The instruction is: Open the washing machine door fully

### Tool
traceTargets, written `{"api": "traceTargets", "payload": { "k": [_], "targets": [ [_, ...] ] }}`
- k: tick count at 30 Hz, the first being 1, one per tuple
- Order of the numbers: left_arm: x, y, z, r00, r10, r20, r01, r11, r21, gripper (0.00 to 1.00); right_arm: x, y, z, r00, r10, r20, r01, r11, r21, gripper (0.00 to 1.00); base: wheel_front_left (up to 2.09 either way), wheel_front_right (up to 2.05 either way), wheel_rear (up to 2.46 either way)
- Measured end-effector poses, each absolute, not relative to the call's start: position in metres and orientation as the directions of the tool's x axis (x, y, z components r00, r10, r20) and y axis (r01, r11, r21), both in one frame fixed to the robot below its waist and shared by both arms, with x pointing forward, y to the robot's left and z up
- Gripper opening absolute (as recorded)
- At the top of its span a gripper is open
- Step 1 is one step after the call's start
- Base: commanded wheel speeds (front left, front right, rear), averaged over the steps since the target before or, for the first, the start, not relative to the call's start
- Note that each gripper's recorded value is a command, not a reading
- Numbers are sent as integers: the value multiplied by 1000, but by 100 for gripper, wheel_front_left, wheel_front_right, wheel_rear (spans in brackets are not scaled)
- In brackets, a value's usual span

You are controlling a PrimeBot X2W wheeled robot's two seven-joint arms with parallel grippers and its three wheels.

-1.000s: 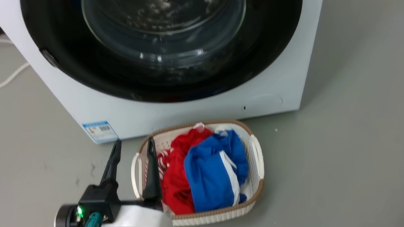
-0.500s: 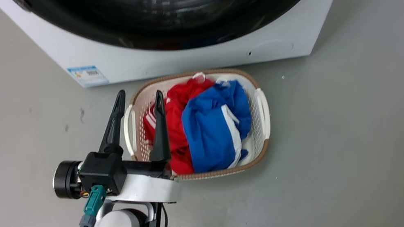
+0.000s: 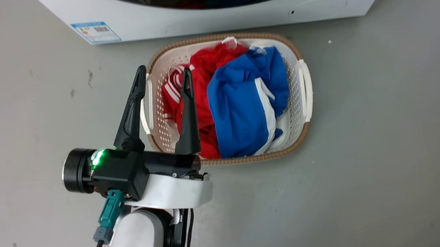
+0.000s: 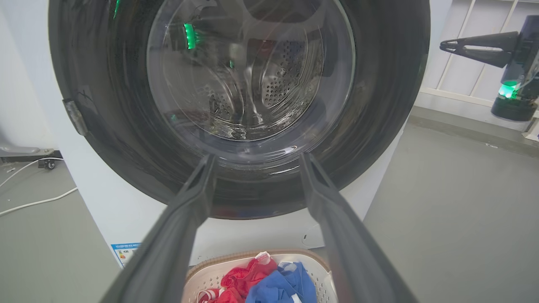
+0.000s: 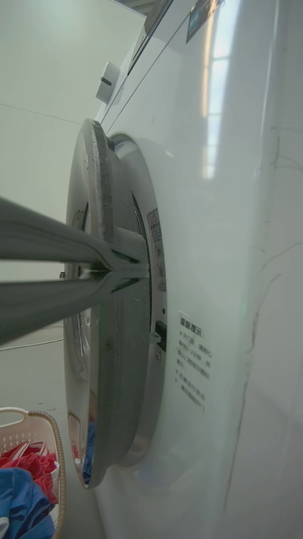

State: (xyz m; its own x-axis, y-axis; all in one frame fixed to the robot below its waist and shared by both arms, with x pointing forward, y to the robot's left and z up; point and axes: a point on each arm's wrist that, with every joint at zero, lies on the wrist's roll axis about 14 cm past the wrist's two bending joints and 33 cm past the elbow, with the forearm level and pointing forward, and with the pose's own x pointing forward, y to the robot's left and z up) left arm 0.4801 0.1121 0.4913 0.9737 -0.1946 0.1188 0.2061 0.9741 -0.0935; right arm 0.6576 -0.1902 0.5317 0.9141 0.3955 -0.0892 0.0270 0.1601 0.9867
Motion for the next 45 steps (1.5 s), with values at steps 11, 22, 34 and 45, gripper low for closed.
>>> {"api": "traceTargets", "payload": {
  "k": [11,22,34,45],
  "targets": [
    [491,109,480,976,-194,104,204,974,-96,100,688,-150,527,868,479,-131,23,224,974,0,0,0,0],
    [497,106,472,976,-197,93,205,974,-97,100,691,-133,518,802,571,-178,30,259,965,0,0,0,0],
    [493,106,492,972,-196,133,209,974,-93,100,639,-105,523,631,747,-211,-33,297,954,0,0,0,0],
    [465,112,509,973,-186,138,200,975,-98,100,566,-68,530,458,858,-234,-99,311,945,0,0,0,0]
  ]
}}
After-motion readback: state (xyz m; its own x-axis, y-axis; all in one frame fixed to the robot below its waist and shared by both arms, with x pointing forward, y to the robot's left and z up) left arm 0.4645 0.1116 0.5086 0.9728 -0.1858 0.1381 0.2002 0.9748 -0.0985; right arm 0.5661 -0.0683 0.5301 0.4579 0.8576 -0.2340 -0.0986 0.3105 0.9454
